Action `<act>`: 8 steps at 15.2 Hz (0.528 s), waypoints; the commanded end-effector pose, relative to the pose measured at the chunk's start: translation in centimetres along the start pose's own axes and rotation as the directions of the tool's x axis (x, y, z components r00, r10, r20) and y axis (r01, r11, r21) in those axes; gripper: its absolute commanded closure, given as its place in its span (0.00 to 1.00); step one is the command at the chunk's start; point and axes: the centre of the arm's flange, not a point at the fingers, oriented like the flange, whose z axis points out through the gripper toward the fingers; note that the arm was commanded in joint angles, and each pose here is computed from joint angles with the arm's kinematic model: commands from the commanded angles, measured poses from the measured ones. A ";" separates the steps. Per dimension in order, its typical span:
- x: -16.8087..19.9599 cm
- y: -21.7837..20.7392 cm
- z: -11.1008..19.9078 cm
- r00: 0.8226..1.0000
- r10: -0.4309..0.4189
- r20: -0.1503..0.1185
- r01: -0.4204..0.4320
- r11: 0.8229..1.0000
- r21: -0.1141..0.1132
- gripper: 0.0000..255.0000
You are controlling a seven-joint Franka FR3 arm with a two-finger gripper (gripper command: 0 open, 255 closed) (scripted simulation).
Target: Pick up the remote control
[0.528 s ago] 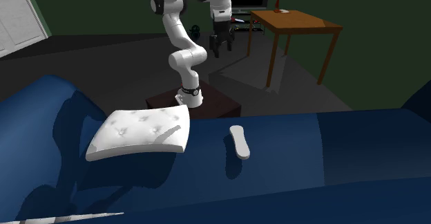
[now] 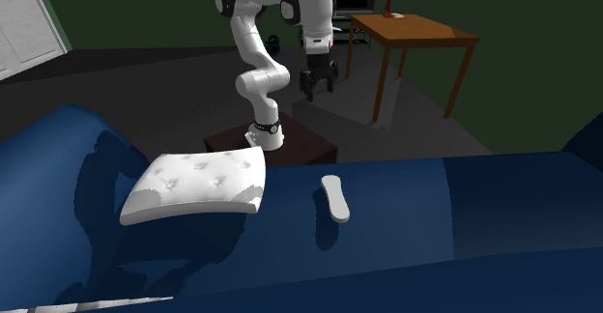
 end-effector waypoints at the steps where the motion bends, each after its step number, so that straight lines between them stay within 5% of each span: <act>1: 1.8 0.3 2.1 0.999 0.046 -0.010 -0.046 0.999 -0.007 0.00; 8: 7.2 2.5 8.8 0.979 0.202 -0.037 -0.203 0.979 -0.028 0.00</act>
